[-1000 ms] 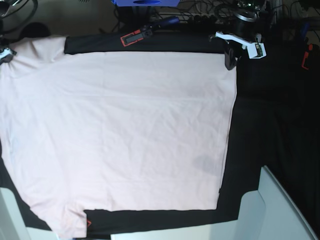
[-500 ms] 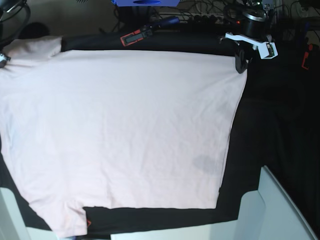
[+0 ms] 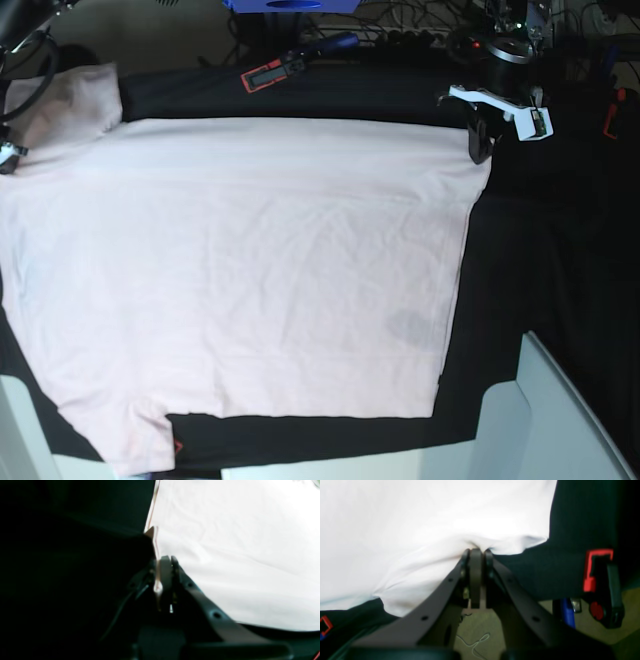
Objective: Fold the T-shirt properly
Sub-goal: 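Lift the gripped edge and fold it over toward the shirt's middle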
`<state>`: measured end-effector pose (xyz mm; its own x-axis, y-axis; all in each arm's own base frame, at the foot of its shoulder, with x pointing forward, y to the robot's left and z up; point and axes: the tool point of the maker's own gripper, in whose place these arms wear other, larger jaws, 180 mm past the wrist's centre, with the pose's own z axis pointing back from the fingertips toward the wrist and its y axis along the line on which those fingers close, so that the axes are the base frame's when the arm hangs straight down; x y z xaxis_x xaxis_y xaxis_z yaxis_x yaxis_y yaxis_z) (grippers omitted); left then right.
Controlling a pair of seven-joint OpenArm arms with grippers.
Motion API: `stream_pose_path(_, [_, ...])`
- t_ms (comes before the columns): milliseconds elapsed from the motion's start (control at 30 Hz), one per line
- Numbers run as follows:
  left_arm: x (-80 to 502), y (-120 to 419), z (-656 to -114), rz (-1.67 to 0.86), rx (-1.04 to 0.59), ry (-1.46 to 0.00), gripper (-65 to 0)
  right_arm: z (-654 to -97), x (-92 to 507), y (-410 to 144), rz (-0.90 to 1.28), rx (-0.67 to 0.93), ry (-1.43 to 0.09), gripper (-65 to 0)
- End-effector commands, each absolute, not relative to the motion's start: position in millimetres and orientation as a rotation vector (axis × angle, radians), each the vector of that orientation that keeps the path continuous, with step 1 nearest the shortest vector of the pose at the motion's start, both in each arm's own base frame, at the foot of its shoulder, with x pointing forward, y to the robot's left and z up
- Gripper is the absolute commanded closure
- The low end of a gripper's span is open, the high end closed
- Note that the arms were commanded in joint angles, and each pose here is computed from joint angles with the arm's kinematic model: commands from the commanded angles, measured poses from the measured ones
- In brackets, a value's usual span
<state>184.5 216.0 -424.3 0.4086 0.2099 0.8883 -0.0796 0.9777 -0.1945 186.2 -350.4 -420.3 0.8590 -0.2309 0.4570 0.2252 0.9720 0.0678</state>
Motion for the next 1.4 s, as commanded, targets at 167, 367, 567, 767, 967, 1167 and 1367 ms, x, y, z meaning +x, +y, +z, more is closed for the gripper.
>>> stream_pose_path(167, [213.6, 212.2, -406.3, 0.185, -0.144, -1.195, 0.0, -396.1, 211.7, -366.0, -0.227, -0.02, -0.554, -0.1])
stream_pose_path(367, [236.5, 209.1, -403.4, 0.176, -0.158, -1.189, 0.0, -400.1, 224.6, -373.2, -0.247, 0.012, -0.552, -0.1])
stream_pose_path(567, [256.4, 218.5, -396.9, 0.206, -0.108, -1.214, 0.0, -400.3, 239.6, -382.6, -0.268, 0.042, -0.561, -0.1])
stream_pose_path(767, [268.0, 221.3, -405.7, 0.223, -0.1, -1.205, 0.0, -398.5, 252.9, -387.1, -0.284, 0.063, -0.589, -0.1])
stream_pose_path(967, [275.2, 225.4, -416.1, 0.24, -0.095, -1.187, 0.0, -407.1, 272.2, -373.0, -0.219, 0.097, -0.595, -0.1])
stream_pose_path(1167, [288.9, 227.3, -416.4, 0.252, -0.096, -1.198, 0.0, -412.2, 291.3, -363.2, -0.223, 0.149, -0.631, -0.1])
stream_pose_path(1367, [303.4, 226.2, -426.1, 0.283, -0.104, -1.186, 0.0, -407.7, 307.4, -367.0, -0.24, 0.172, -0.655, -0.1])
